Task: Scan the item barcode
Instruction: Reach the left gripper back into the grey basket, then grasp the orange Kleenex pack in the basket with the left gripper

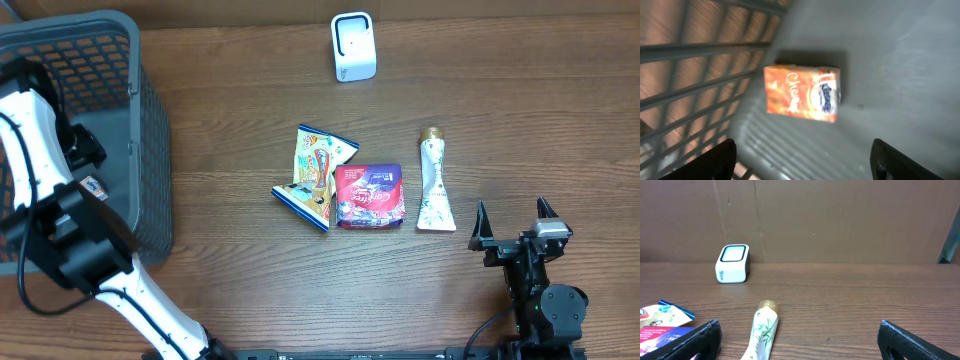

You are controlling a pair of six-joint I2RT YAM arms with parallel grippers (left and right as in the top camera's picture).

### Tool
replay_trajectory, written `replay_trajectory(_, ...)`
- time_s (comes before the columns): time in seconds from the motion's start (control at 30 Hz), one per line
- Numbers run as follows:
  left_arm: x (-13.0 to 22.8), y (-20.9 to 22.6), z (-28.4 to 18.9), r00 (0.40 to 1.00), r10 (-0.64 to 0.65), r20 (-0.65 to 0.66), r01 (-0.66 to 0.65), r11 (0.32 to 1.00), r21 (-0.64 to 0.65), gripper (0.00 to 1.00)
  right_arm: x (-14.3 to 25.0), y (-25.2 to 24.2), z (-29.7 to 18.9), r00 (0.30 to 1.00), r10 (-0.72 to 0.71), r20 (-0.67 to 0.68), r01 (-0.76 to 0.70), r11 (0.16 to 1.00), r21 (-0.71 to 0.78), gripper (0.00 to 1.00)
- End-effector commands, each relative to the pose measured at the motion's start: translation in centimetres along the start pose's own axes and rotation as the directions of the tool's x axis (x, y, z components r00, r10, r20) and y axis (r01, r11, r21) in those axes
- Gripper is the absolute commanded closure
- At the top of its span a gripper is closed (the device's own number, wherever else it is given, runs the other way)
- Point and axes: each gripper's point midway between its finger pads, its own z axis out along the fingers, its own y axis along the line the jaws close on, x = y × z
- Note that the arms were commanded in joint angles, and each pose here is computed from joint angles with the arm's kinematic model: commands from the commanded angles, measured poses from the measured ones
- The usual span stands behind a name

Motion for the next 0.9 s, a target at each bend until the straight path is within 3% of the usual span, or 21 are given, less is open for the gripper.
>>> replay_trajectory(0.0, 0.1, 0.2, -6.5, 0.989, 0.01, 0.147, -0.022, 0.997, 0.077, 0.23, 0.2, -0.1, 0.0, 1.0, -0.004, 0.003, 0.004, 1.0, 0.005, 0.0)
replay_trajectory(0.17, 1.0, -0.3, -7.1, 0.989, 0.05, 0.138, -0.06, 0.996, 0.073, 0.22, 0.2, -0.1, 0.0, 1.0, -0.004, 0.003, 0.004, 1.0, 0.004, 0.0)
replay_trajectory(0.43, 2.8, -0.7, -0.6, 0.986, 0.163, 0.047, -0.162, 0.986, -0.03, 0.18, 0.2, -0.1, 0.0, 1.0, -0.004, 0.003, 0.004, 1.0, 0.004, 0.0)
replay_trajectory(0.87, 2.3, -2.5, 4.6, 0.901, 0.422, 0.096, -0.419, 0.906, -0.052, 0.18, 0.2, -0.1, 0.0, 1.0, -0.004, 0.003, 0.004, 1.0, 0.005, 0.0)
